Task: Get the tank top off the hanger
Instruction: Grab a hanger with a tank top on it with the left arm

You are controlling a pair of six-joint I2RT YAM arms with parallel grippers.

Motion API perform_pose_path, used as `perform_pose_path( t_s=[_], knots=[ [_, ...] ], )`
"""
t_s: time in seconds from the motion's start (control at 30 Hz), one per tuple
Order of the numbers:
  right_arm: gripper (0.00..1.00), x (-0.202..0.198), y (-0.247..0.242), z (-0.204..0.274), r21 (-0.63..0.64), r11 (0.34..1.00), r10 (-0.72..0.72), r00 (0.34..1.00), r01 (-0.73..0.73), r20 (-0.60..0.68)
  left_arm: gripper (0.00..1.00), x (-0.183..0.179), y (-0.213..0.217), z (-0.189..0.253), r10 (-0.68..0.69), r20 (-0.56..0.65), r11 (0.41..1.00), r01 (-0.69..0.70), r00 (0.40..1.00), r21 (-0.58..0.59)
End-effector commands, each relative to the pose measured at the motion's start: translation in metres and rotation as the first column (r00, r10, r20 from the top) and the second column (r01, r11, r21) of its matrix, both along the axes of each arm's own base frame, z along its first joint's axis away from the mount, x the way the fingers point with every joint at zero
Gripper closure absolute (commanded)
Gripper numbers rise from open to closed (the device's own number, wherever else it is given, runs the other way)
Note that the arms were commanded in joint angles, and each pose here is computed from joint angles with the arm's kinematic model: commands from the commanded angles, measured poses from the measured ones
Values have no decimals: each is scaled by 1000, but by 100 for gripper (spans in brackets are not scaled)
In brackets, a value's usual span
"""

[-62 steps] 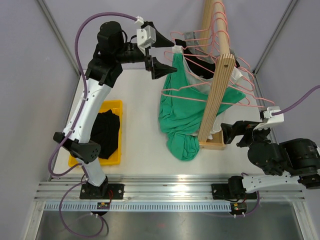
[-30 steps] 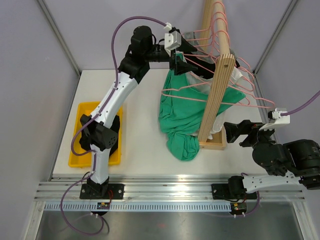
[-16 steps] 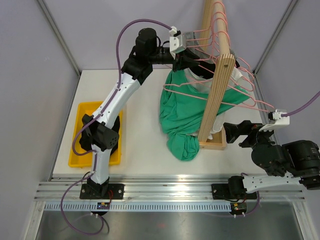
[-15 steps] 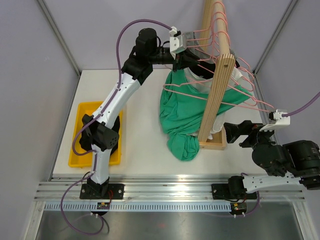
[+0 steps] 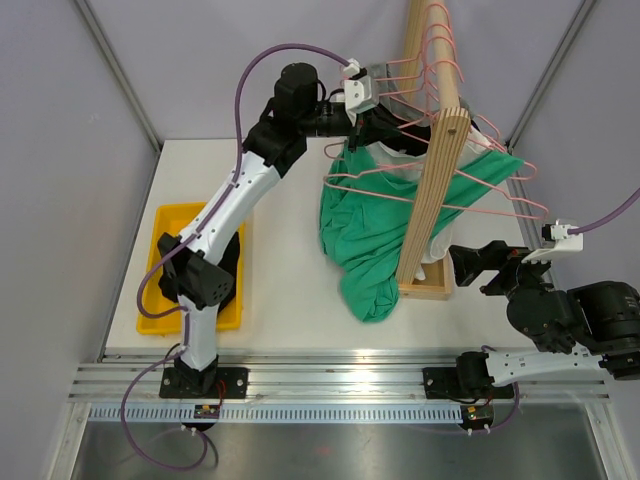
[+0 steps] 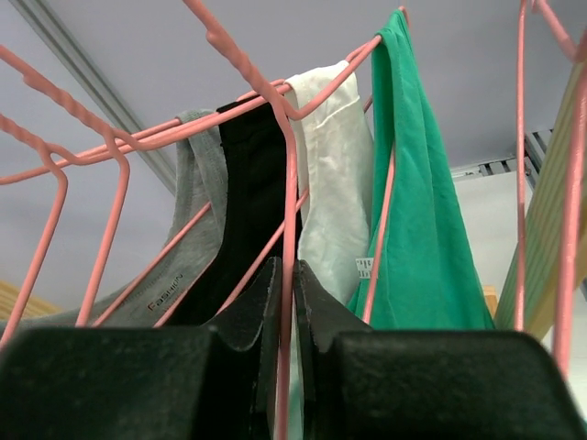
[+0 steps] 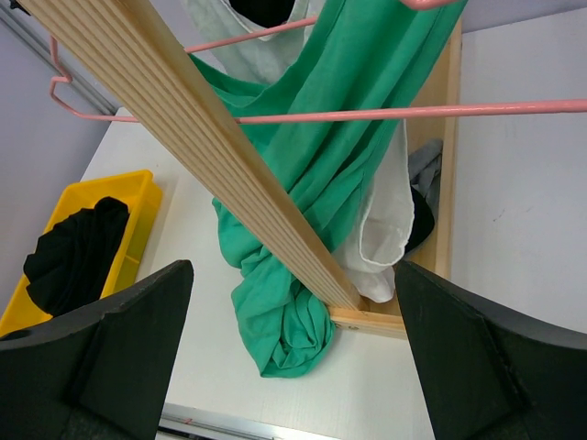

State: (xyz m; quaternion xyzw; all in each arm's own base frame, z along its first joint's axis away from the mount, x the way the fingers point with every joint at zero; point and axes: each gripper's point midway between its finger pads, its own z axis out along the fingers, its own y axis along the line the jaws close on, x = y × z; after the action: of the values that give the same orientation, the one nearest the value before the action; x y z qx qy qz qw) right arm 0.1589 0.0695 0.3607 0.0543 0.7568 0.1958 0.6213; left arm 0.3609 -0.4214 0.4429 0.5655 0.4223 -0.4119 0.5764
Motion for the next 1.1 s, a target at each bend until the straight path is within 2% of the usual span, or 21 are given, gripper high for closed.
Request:
perform_pose_path(
  t_s=[0.0, 0.1, 0.17, 0.33, 0.37, 0.73, 0.87, 1.07],
  knots=[
    [1, 4, -29, -16, -194, 981, -19, 999, 25, 34, 85, -19, 14, 30, 76, -2, 996, -76, 997, -42],
    [1, 3, -26, -16, -196, 980, -10, 999, 16, 34, 79, -30, 20, 41, 101, 12, 993, -100, 995, -67],
    [0, 3, -25, -16, -191, 981, -4, 1000, 10, 31, 80, -34, 23, 45, 117, 19, 991, -116, 993, -66],
    [1, 2, -21, -16, -194, 981, 8, 999, -2, 31, 99, -39, 26, 56, 125, 19, 988, -122, 992, -96],
    [0, 2, -20, -17, -197, 980, 10, 1000, -5, 28, 100, -40, 26, 60, 124, 21, 987, -121, 992, -108],
    [1, 1, -16, -17, -203, 979, 13, 1000, -8, 24, 100, -40, 34, 86, 172, 43, 969, -162, 984, -186],
    [0, 1, -16, -18, -206, 978, 14, 1000, -9, 23, 100, -51, 44, 103, 181, 62, 960, -163, 981, -227],
    [0, 1, -16, -18, -205, 979, 13, 1000, -8, 24, 100, -61, 49, 103, 167, 61, 960, -149, 984, -236]
  ],
)
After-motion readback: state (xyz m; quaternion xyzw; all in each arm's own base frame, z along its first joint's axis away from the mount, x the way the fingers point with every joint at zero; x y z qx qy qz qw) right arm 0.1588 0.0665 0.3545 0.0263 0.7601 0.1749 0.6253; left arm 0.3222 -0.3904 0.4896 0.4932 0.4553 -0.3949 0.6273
